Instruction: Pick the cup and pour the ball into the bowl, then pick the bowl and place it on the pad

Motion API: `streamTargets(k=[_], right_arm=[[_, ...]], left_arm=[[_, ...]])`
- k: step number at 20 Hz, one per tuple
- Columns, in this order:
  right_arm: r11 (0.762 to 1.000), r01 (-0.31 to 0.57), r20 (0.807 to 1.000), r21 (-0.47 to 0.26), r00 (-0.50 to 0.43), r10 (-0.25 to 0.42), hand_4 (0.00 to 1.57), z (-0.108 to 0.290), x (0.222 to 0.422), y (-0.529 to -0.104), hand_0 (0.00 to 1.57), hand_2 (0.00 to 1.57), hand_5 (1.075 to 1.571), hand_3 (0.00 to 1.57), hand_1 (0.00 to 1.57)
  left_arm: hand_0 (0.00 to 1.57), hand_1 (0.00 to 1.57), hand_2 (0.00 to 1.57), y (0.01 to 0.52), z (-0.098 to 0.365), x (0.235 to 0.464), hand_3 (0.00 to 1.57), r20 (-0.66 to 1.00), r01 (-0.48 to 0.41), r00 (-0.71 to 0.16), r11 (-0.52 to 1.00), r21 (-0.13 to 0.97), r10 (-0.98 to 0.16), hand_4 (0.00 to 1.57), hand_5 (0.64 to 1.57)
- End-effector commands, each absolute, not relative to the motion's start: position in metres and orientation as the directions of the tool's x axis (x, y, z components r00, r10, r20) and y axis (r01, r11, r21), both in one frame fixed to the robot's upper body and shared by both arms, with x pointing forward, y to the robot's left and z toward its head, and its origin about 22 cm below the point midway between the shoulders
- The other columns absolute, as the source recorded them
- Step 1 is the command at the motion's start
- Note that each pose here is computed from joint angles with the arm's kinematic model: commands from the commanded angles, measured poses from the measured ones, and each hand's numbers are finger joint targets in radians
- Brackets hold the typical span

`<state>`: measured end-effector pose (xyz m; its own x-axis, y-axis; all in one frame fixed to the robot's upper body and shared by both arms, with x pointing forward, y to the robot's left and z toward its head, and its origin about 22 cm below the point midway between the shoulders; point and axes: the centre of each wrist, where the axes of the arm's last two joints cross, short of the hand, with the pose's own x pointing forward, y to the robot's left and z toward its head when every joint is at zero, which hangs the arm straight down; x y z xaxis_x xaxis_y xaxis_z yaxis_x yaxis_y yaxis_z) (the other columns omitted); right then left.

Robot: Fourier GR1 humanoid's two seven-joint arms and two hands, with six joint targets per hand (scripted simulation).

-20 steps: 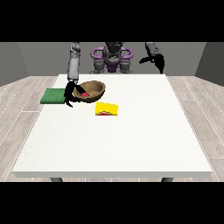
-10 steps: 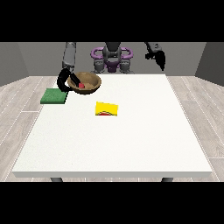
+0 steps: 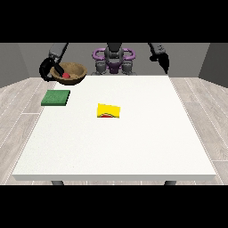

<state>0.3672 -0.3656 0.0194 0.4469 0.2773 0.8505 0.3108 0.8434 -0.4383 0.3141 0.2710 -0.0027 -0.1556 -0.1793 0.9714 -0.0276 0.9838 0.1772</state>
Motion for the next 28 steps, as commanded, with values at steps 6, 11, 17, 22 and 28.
streamTargets(k=[6, 11, 17, 22, 28], right_arm=[[0.835, 0.326, 0.871, -0.444, 0.378, 0.315, 0.88, 0.042, 0.349, -0.415, 1.57, 1.57, 1.57, 0.22, 1.57], [0.804, 0.436, 0.899, -0.404, 0.352, 0.261, 0.87, 0.043, 0.341, -0.435, 1.57, 1.57, 1.571, 0.0, 1.57], [0.801, 0.481, 0.932, -0.355, 0.249, 0.264, 0.79, 0.05, 0.337, -0.447, 1.57, 1.57, 1.566, 0.0, 1.57], [0.799, 0.502, 0.942, -0.33, 0.23, 0.244, 0.69, 0.073, 0.355, -0.432, 1.57, 1.57, 1.567, 0.0, 1.57], [0.753, 0.557, 0.929, -0.351, 0.306, 0.208, 0.0, 0.053, 0.335, -0.463, 0.85, 0.88, 1.513, 1.1, 0.85]], left_arm=[[0.0, 0.0, 0.0, 0.326, 0.018, 0.319, 0.0, 0.955, -0.092, -0.242, 0.984, 0.155, -0.173, 1.25, 1.503], [0.0, 0.0, 0.0, 0.417, 0.09, 0.317, 0.0, 0.924, -0.123, -0.352, 0.986, 0.113, -0.15, 1.31, 1.567], [0.0, 0.0, 0.0, 0.479, 0.107, 0.295, 0.0, 0.896, -0.159, -0.423, 0.985, 0.071, -0.133, 1.25, 1.569], [0.0, 0.0, 0.0, 0.507, 0.09, 0.279, 0.0, 0.901, -0.213, -0.403, 0.974, 0.08, -0.163, 1.19, 1.557], [0.0, 0.0, 0.0, 0.506, 0.136, 0.288, 0.0, 0.875, -0.201, -0.448, 0.974, 0.104, -0.186, 1.18, 1.551]])
